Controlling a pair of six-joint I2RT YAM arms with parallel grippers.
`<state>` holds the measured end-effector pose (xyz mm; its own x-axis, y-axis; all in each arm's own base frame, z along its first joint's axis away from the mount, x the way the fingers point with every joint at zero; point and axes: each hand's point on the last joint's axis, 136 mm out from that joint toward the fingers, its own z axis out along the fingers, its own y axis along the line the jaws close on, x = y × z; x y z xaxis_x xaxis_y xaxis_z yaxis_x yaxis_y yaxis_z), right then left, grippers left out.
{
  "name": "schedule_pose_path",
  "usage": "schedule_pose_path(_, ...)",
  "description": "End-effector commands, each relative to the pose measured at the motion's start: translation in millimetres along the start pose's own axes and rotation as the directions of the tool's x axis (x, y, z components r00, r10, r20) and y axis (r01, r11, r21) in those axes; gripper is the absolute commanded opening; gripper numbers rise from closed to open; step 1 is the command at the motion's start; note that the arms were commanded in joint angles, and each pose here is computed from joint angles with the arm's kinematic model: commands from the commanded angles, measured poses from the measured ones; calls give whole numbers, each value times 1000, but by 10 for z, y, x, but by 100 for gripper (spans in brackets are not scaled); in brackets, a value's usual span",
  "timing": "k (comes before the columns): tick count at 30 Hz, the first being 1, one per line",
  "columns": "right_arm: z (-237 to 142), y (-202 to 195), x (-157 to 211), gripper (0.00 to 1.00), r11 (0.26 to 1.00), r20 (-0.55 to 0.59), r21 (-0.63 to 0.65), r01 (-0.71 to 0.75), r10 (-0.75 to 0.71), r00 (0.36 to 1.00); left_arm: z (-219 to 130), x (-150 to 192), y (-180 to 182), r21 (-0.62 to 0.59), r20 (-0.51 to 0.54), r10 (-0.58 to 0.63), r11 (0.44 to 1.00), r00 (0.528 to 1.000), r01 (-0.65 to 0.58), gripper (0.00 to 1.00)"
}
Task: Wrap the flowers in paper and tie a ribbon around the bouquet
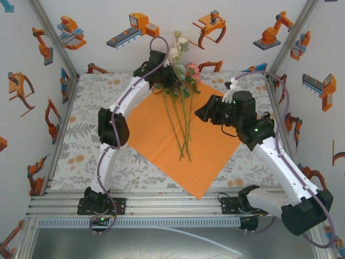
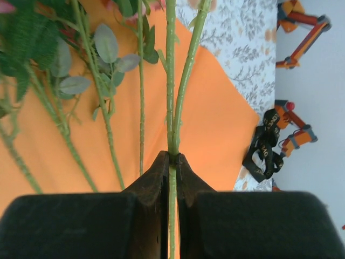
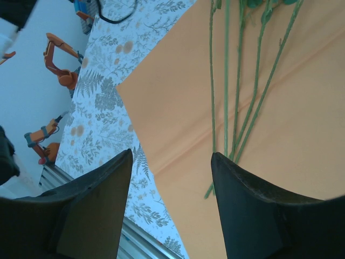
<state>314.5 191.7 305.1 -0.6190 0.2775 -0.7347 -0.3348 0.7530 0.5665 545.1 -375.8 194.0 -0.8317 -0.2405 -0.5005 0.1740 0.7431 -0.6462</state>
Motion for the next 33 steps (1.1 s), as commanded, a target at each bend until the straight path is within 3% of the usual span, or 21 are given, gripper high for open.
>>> schedule_pose_path(1,-71,48,-45,56,1000,33,-10,20,-19,999,111,-27,198,-49,-1,30,998,1000,-30,0)
schedule_pose_path(10,-110,18,-17,56,1000,37,2,23,-23,999,419,360,805,-194,-126,89,975,988,-113,0)
schedule_pose_path(13,-100,32,-26,56,1000,33,-3,24,-24,999,496,338,806,-177,-111,93,978,989,-112,0)
schedule_pose_path(15,-98,51,-44,56,1000,29,-5,30,-30,999,519,288,768,-156,-87,70,984,994,-83,6)
schedule_pose_path(21,-124,49,-49,56,1000,32,0,27,-27,999,527,169,643,-102,-33,-47,994,998,44,9)
schedule_pose_path(24,-156,37,-32,56,1000,38,2,19,-19,999,523,149,591,-87,-23,-76,993,997,74,17)
schedule_pose_path(33,-260,-77,61,56,999,43,48,-24,22,999,71,-27,391,-104,-3,4,995,1000,-4,37)
